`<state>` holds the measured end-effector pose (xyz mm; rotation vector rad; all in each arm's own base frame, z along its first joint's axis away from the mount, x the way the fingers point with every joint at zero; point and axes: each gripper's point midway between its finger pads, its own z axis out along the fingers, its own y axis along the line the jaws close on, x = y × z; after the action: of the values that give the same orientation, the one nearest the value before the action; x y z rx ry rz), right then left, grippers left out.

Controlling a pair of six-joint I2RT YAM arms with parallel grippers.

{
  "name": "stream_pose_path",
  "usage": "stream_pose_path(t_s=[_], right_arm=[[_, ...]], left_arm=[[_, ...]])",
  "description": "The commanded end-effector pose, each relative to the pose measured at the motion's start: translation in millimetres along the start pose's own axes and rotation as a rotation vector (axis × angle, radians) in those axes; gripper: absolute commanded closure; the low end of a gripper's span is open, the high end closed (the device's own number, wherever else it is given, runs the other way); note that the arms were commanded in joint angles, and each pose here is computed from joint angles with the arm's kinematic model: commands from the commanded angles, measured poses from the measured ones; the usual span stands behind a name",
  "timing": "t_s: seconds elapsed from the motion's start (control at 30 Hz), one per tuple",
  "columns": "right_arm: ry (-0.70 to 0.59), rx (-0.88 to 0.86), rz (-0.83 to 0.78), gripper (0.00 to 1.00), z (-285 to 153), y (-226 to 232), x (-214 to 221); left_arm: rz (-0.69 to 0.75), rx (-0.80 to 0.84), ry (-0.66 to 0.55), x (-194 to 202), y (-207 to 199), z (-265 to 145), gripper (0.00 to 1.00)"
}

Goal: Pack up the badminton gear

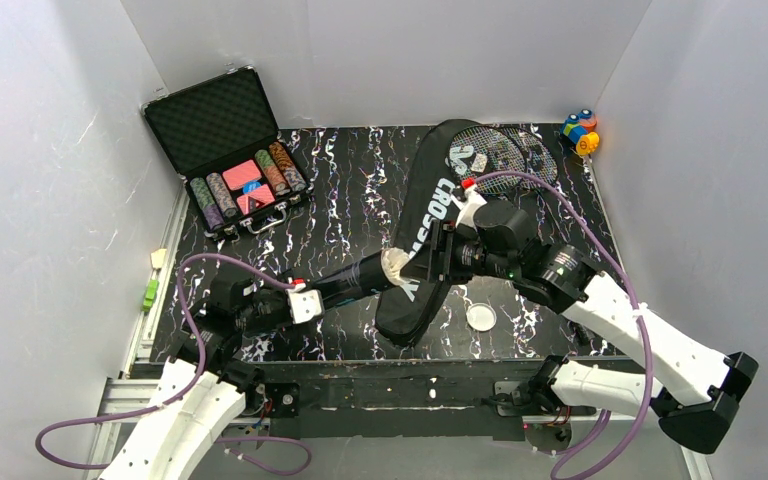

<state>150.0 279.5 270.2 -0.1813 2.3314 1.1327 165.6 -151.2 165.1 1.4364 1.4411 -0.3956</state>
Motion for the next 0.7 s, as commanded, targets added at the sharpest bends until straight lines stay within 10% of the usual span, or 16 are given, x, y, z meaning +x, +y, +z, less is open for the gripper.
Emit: stream_pose_path(t_s=[0.0, 0.67], right_arm=[[-0.051, -0.035, -0.059, 0.35, -5, 22, -22], [0.027, -0.088, -0.094, 0.35, 40, 51, -12]], left_arm=[[0.041, -0.028, -0.056, -24, 13, -6, 0.80], [0.059, -0.023, -0.092, -36, 13, -10, 0.81]])
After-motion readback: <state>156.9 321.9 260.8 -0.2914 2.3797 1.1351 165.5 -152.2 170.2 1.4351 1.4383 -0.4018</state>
